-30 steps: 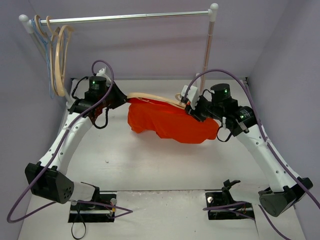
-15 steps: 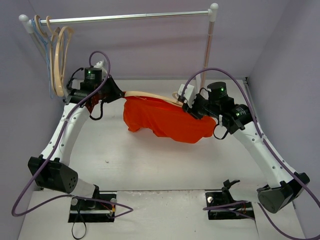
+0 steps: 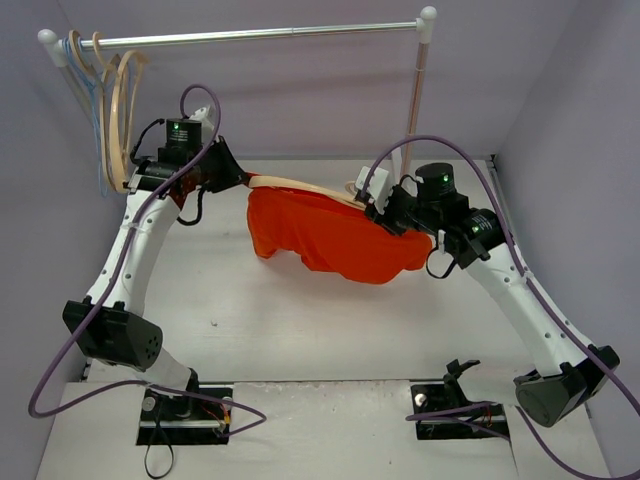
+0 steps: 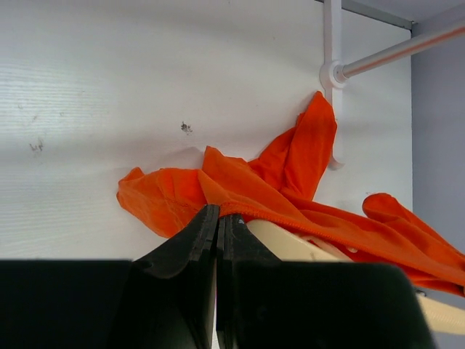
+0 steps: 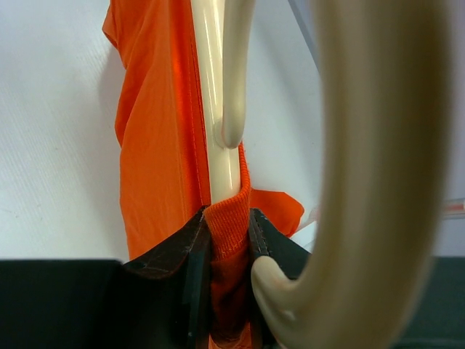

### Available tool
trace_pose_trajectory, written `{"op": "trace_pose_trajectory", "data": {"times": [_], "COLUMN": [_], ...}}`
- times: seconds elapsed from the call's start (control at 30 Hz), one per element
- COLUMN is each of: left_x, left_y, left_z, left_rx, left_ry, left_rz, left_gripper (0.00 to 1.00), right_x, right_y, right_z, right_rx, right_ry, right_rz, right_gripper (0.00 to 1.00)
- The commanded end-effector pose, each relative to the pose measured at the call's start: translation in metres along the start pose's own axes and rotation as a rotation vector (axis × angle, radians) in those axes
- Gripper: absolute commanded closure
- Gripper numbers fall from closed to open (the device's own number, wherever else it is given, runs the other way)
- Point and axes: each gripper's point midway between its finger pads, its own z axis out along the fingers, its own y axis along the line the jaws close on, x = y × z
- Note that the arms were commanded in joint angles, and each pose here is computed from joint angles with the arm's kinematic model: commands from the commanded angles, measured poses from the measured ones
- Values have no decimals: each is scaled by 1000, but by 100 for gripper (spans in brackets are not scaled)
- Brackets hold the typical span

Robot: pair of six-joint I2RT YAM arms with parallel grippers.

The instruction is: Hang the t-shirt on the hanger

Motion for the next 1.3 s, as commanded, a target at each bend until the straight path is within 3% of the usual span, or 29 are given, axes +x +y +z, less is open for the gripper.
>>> {"op": "trace_pose_trajectory", "data": {"times": [0.0,0.33,0.5,0.6,0.77,1.0,1.17,1.27], "left_x": [-82,-60,-81,-89,-74,-50,-82,-84], "left_y": [31,53,34,6,-41,-106,-138,-147], "left_z": [-51,-61,-79,-85,-88,-91,-140,-159], "left_rx": [-158,-231,-197,-88,33,81,156,198], "left_ry": [-305,-294,-345,-349,-304,-234,-410,-448], "left_rz": [109,163,202,225,297,437,439,436], "left_gripper": [100,100,100,100,100,100,100,100], "right_x": [47,53,59,50,-2,-86,-165,-216], "right_y": [-16,-23,-21,-21,-25,-39,-66,-73], "right_z": [-19,-13,-13,-13,-15,-22,-50,-83], "right_rx": [107,115,105,93,74,97,186,249], "right_ry": [213,231,252,225,90,-102,-257,-437], "right_rz": [18,50,25,22,-41,-180,-288,-320], "right_gripper": [100,100,100,100,100,100,100,100]}}
